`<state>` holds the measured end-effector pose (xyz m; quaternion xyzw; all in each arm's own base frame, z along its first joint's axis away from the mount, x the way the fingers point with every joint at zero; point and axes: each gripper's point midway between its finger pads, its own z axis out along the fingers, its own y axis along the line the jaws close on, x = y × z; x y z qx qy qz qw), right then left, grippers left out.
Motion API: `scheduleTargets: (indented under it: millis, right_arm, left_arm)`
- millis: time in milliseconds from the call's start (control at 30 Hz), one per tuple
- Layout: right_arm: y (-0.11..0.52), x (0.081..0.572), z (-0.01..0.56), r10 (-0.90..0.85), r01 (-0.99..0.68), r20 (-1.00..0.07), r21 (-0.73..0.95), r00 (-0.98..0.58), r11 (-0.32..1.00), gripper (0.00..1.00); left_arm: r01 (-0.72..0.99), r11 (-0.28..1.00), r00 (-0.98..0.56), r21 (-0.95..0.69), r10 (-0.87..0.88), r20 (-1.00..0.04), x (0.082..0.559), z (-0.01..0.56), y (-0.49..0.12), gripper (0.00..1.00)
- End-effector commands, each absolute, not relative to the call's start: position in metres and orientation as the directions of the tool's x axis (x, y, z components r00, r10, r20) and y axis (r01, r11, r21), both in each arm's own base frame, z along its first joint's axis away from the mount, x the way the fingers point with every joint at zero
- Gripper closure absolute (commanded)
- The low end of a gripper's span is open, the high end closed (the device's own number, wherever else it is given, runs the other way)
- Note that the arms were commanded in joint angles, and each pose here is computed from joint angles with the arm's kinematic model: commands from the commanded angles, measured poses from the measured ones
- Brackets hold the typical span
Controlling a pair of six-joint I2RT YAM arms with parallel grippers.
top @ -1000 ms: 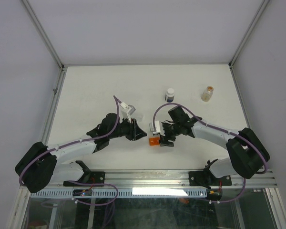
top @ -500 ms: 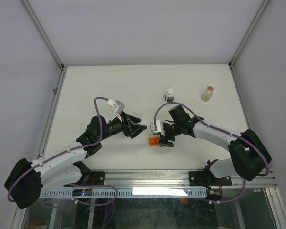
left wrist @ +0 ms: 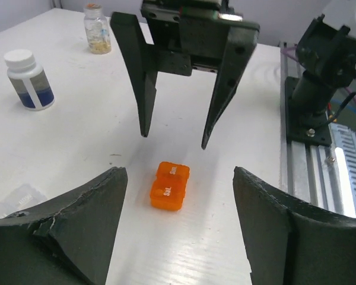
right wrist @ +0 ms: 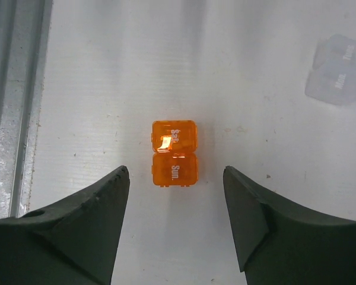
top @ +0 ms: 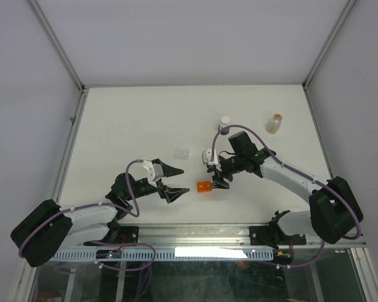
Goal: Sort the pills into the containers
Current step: Close the pill container at the center of the board.
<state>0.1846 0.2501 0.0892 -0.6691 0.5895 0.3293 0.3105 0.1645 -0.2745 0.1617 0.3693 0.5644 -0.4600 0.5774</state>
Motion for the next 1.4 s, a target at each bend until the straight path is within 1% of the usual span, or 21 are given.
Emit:
scheduleTargets:
  millis: [0, 100, 267, 333, 433, 500, 700, 833, 933, 1067, 1200, 1367]
  right_arm:
    - [0.262, 0.185, 0.129, -0.492, -0.993, -0.867, -0.020, 0.077, -0.120, 0.33]
    - [0.262, 0.186, 0.133, -0.489, -0.994, -0.870, -0.007, 0.059, -0.107, 0.38]
    - [0.263, 0.189, 0.131, -0.503, -0.997, -0.864, 0.030, 0.012, -0.076, 0.51]
    - [0.263, 0.190, 0.129, -0.513, -0.997, -0.858, 0.044, -0.004, -0.066, 0.57]
    - [0.263, 0.192, 0.126, -0.527, -0.997, -0.850, 0.056, -0.018, -0.056, 0.64]
    - [0.263, 0.192, 0.124, -0.535, -0.997, -0.845, 0.056, -0.019, -0.053, 0.66]
    - [0.268, 0.186, 0.112, -0.559, -0.994, -0.829, 0.083, -0.032, -0.066, 0.78]
    - [0.278, 0.180, 0.097, -0.605, -0.991, -0.795, 0.111, -0.042, -0.078, 0.86]
    - [0.284, 0.183, 0.087, -0.646, -0.992, -0.761, 0.119, -0.066, -0.040, 0.92]
    - [0.290, 0.187, 0.081, -0.674, -0.993, -0.734, 0.119, -0.085, -0.004, 0.96]
    - [0.290, 0.193, 0.081, -0.687, -0.994, -0.720, 0.101, -0.093, 0.029, 0.97]
    - [0.297, 0.191, 0.081, -0.711, -0.997, -0.699, 0.075, -0.071, 0.026, 0.98]
  left_arm:
    - [0.949, 0.237, 0.245, 0.205, -0.155, -0.957, 0.152, 0.186, -0.282, 0.24]
    - [0.936, 0.246, 0.281, 0.252, -0.087, -0.956, 0.154, 0.166, -0.288, 0.21]
    - [0.916, 0.285, 0.307, 0.284, -0.037, -0.951, 0.165, 0.146, -0.292, 0.13]
    - [0.911, 0.303, 0.299, 0.278, -0.022, -0.954, 0.170, 0.138, -0.293, 0.11]
    - [0.915, 0.313, 0.265, 0.253, 0.005, -0.964, 0.177, 0.121, -0.297, 0.10]
    - [0.913, 0.326, 0.256, 0.245, 0.011, -0.967, 0.181, 0.113, -0.298, 0.10]
    - [0.923, 0.309, 0.229, 0.227, 0.030, -0.973, 0.186, 0.091, -0.306, 0.11]
    - [0.920, 0.322, 0.223, 0.225, 0.042, -0.974, 0.189, 0.083, -0.306, 0.12]
    - [0.917, 0.329, 0.218, 0.224, 0.057, -0.974, 0.191, 0.077, -0.305, 0.13]
    - [0.917, 0.331, 0.216, 0.223, 0.057, -0.975, 0.191, 0.074, -0.305, 0.14]
    - [0.918, 0.327, 0.221, 0.223, 0.045, -0.974, 0.190, 0.078, -0.306, 0.14]
    - [0.918, 0.326, 0.224, 0.226, 0.045, -0.974, 0.189, 0.079, -0.305, 0.14]
